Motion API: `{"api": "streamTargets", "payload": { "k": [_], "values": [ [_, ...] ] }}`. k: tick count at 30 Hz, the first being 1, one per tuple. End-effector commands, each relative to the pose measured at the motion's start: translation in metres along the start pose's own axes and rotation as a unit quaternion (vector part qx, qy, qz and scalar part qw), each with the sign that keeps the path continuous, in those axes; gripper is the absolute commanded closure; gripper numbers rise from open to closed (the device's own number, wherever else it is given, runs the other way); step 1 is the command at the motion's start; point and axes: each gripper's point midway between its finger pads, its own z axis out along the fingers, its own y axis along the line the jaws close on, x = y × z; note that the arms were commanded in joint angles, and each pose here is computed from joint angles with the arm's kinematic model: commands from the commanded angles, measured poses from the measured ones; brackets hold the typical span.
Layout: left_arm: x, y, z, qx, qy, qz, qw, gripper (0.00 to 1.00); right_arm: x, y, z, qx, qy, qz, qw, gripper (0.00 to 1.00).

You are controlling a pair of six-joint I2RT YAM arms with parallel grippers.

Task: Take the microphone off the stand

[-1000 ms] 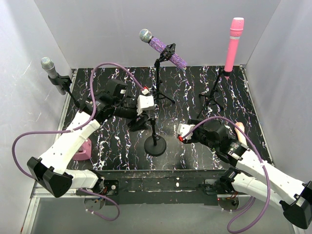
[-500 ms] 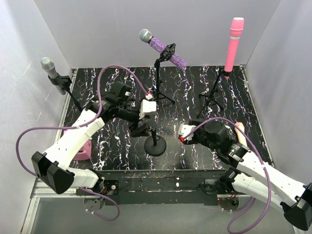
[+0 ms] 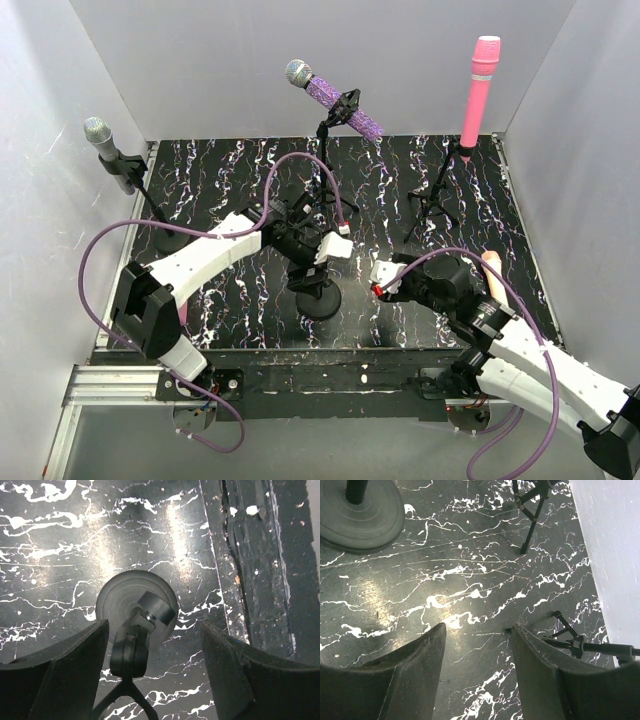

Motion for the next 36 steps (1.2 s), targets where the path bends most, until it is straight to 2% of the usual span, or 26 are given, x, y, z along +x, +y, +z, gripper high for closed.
{"api": "streamTargets", "payload": {
  "k": [1,7,13,20,28,30,32,33,34,36],
  "values": [
    [0.009,0.005,0.003,0.01,0.034,0.049,0.998,0.32,-0.004,-0.01,-0.004,0.02,-0.01,0.01,1.0,0.38],
    [0.014,0.015,-0.001,-0.006,0.066,0.036,0.997,0.61,-0.009,-0.014,-0.005,0.023,-0.015,0.017,0.999,0.38],
    [0.009,0.034,-0.007,-0.087,0.055,-0.043,0.994,0.77,-0.012,-0.023,-0.004,0.035,-0.012,0.02,0.999,0.38],
    [0.011,0.057,-0.03,-0.21,0.056,-0.092,0.972,1.0,-0.015,-0.037,-0.002,0.047,-0.006,0.03,0.998,0.39],
    [0.04,0.088,-0.075,-0.344,0.095,-0.101,0.928,1.0,-0.025,-0.045,0.002,0.044,-0.012,0.024,0.999,0.39],
    [0.031,0.085,-0.079,-0.323,0.066,-0.11,0.938,1.0,-0.025,-0.047,0.001,0.046,-0.011,0.024,0.999,0.39],
    [0.016,0.062,-0.067,-0.243,0.025,-0.108,0.964,1.0,-0.025,-0.046,0.001,0.043,-0.008,0.024,0.999,0.39],
    [0.008,0.046,-0.061,-0.197,0.01,-0.105,0.975,0.96,-0.025,-0.046,0.001,0.041,-0.007,0.024,0.999,0.39],
    [0.004,0.032,-0.054,-0.159,-0.004,-0.107,0.982,0.86,-0.024,-0.046,0.0,0.041,-0.005,0.026,0.999,0.39],
    [0.004,0.029,-0.05,-0.15,-0.012,-0.127,0.98,0.63,-0.025,-0.045,-0.001,0.037,-0.003,0.025,0.999,0.39]
  ]
}}
